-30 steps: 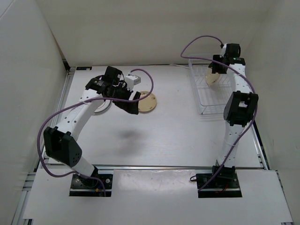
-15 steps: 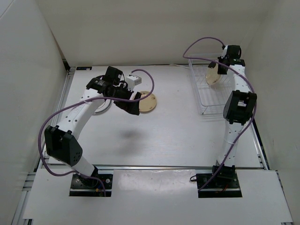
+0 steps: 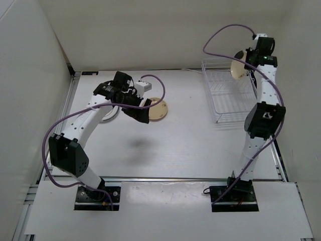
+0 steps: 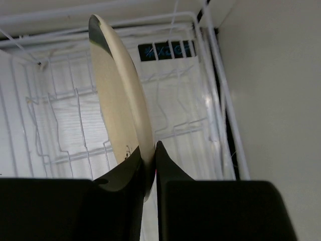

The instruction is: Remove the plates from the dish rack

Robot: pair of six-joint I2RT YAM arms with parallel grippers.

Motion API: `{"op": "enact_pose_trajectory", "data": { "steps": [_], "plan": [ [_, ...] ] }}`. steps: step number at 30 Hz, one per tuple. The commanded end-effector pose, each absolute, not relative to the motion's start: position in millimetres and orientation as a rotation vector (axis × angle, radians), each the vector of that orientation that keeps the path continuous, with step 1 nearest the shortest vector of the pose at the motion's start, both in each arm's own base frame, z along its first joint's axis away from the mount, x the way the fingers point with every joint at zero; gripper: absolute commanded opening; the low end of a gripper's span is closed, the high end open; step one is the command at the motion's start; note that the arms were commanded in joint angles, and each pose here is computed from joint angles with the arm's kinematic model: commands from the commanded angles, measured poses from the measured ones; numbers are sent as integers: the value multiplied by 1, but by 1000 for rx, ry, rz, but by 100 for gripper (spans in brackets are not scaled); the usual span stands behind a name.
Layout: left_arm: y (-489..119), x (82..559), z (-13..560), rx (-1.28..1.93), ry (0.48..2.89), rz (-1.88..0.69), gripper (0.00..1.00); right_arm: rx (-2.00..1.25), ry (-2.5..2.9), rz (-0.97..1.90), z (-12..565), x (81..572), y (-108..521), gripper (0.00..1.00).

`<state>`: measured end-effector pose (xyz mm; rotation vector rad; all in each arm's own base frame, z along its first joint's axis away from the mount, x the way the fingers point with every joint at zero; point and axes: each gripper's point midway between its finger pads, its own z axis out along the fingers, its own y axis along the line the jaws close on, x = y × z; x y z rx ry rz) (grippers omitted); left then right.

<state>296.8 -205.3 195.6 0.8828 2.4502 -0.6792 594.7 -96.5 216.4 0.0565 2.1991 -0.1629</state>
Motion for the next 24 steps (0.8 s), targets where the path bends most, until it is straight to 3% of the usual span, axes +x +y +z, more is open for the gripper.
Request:
{"op": "enact_pose_trajectory", "data": {
  "steps": [1, 7, 12, 14, 19, 20, 24],
  "plan": [
    [-196, 309, 224, 828, 2364, -570, 97, 71, 1938, -176, 345, 565, -98, 0],
    [-156, 339, 244, 576, 2325, -310, 99, -109, 2034, -32, 345, 496, -58, 0],
    [-150, 333, 257, 427, 2321, -539, 99, -275, 2067, 345, 334, 430, 9, 0],
    [-146, 332, 269, 400, 2287, -577, 99, -358, 2072, 638, 324, 400, 50, 0],
    [-190, 281, 283, 630, 2203, -1101, 99, -416, 2028, 1186, 320, 336, 111, 0],
    [-196, 267, 284, 673, 2192, -1201, 99, -362, 2079, 1277, 298, 325, 116, 0],
    [-203, 249, 276, 703, 2183, -1350, 99, -416, 2169, 1350, 258, 290, 141, 0]
  ]
}}
